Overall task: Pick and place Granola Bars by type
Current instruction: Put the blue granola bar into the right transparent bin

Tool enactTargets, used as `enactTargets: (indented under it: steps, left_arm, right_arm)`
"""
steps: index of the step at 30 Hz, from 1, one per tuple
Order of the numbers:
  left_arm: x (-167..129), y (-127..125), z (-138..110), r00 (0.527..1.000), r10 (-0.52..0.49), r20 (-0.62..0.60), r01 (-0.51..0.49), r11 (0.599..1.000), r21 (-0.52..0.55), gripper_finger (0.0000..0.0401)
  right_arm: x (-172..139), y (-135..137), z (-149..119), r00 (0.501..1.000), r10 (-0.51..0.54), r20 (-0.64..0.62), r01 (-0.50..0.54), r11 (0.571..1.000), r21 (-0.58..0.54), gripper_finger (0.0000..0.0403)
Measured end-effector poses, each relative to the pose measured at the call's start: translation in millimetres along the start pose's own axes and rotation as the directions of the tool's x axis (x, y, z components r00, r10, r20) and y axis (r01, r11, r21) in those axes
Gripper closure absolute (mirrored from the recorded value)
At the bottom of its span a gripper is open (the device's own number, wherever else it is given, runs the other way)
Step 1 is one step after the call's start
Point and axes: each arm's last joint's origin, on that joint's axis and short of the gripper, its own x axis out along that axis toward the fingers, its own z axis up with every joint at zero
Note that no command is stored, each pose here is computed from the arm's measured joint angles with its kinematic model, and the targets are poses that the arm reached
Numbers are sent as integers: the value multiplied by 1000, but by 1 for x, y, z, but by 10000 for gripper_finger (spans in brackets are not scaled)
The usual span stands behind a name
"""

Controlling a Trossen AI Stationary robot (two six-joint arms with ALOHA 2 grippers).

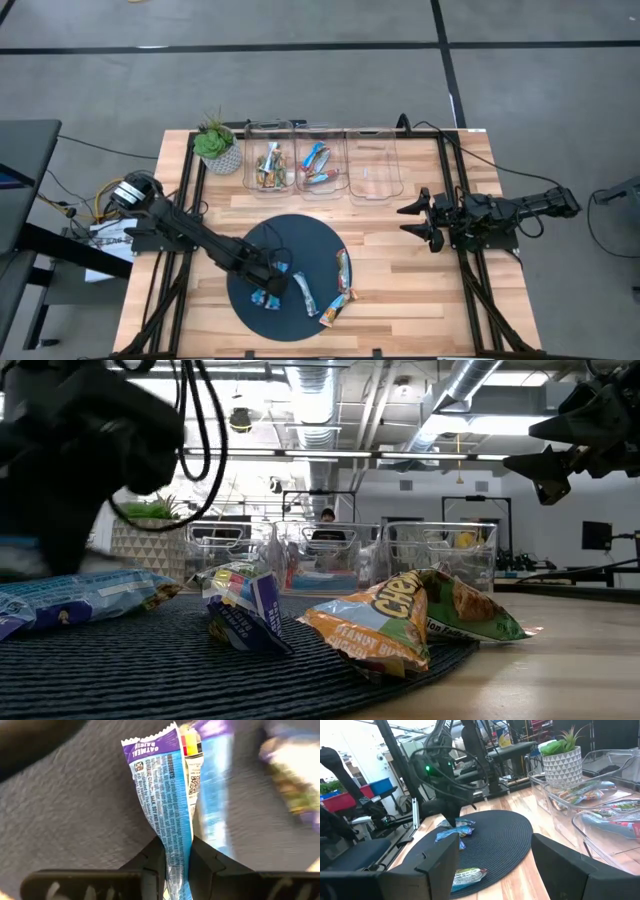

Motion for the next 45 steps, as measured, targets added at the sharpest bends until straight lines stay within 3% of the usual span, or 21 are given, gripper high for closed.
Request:
enactTargets:
  steps: [6,11,16,23,27,31,39,45]
  left_arm:
    - [-24,-4,9,987,-115,115,121,991,-49,351]
    - [-42,-9,24,941,-225,253,253,964,-85,351]
    - [-56,-18,49,846,-322,424,381,923,-60,351]
    - [-73,-28,100,684,-443,580,491,867,84,351]
    - [-85,-30,130,584,-504,637,515,836,189,351]
    - [-94,-24,154,533,-534,656,495,826,271,351]
    - [-103,-10,189,510,-579,635,455,809,372,351]
    - [-119,-8,205,486,-568,664,364,823,437,351]
  right_arm:
    - [0,0,0,1000,0,0,0,1000,0,159]
    - [0,0,0,1000,0,0,0,1000,0,159]
    - [0,0,0,1000,0,0,0,1000,0,159]
    - [0,0,0,1000,0,0,0,1000,0,159]
    - [0,0,0,1000,0,0,0,1000,0,159]
    - [0,0,0,1000,0,0,0,1000,0,159]
    - [0,0,0,1000,0,0,0,1000,0,159]
    - [0,0,0,1000,0,0,0,1000,0,159]
